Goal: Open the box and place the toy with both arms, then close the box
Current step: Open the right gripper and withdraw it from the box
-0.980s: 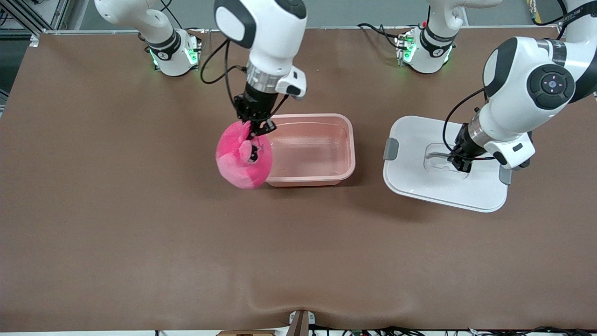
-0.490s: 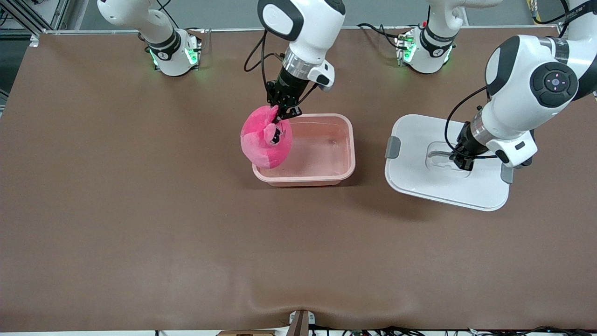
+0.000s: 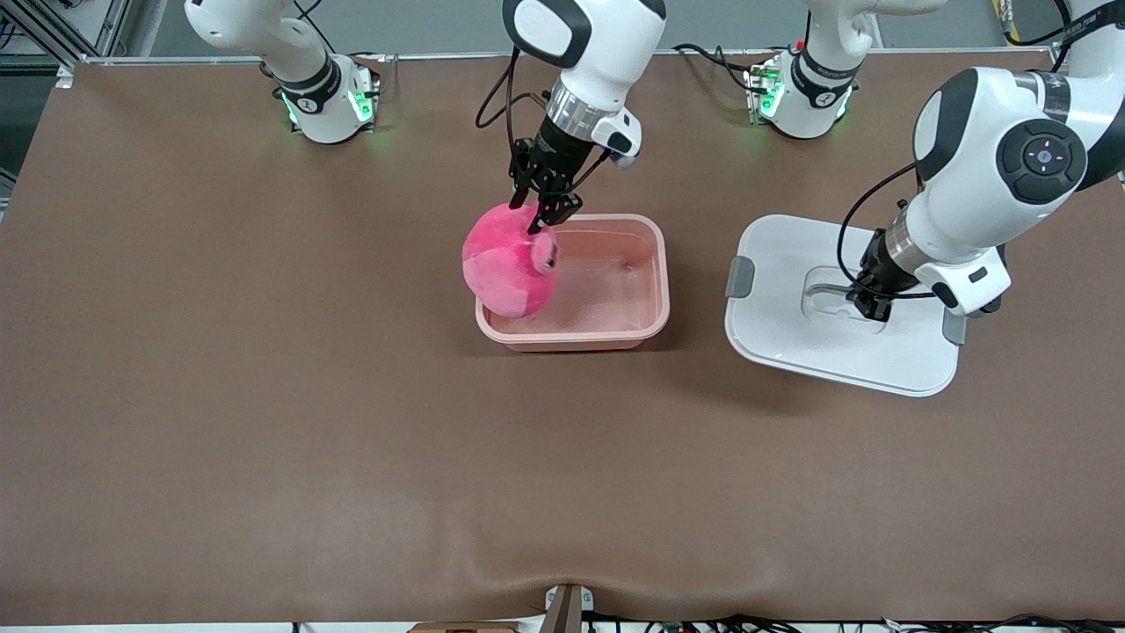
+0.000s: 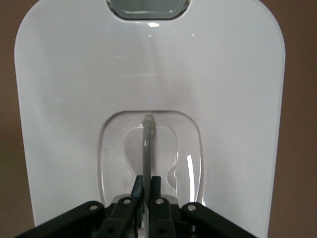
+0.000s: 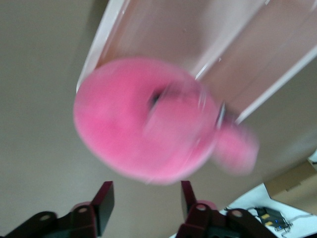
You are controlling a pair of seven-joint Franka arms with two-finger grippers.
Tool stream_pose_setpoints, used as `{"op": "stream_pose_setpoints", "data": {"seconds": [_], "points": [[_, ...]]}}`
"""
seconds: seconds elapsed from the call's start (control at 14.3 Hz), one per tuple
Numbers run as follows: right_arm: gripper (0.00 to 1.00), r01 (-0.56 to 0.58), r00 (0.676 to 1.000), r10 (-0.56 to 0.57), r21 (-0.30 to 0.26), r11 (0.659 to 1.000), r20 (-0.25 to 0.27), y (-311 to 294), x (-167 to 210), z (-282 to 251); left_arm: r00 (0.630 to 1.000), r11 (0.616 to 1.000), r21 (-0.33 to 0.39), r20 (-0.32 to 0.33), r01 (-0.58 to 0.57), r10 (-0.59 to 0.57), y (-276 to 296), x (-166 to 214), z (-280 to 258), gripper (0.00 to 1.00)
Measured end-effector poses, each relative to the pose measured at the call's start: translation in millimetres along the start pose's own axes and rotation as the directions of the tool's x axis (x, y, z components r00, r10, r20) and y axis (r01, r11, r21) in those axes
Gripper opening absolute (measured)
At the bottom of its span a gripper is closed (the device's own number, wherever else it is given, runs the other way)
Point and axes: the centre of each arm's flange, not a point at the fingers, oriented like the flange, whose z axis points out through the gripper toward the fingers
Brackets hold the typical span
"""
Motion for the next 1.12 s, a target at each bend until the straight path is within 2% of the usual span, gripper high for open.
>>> {"op": "stream_pose_setpoints", "data": {"seconds": [0.21, 0.42, 0.63, 0.77, 0.91, 1.12], "points": [[0.99, -0.083, 0.996, 0.083, 0.008, 0.996, 0.02, 2, -20, -21, 1.0, 1.0, 0.0, 0.0, 0.0, 0.0, 0, 0, 0, 0.07], [1.0, -0.263, 0.963, 0.259, 0.048, 0.964, 0.073, 8, -49, -9, 1.0, 1.0, 0.0, 0.001, 0.0, 0.0, 0, 0, 0, 0.07], [1.0, -0.376, 0.924, 0.369, 0.065, 0.924, 0.103, 23, -91, 15, 1.0, 1.0, 0.0, 0.001, 0.0, 0.0, 0, 0, 0, 0.07], [1.0, -0.449, 0.893, 0.444, 0.104, 0.887, 0.068, 37, -131, 40, 1.0, 1.0, 0.0, 0.001, 0.0, 0.0, 0, 0, 0, 0.07], [1.0, -0.529, 0.844, 0.536, 0.171, 0.831, 0.009, 47, -184, 67, 1.0, 1.0, 0.0, 0.001, -0.002, 0.002, 0, -1, 0, 0.07], [1.0, -0.623, 0.766, 0.643, 0.232, 0.747, -0.012, 45, -261, 93, 1.0, 1.0, -0.002, 0.013, -0.015, 0.015, 0, -12, 0, 0.07]]}}
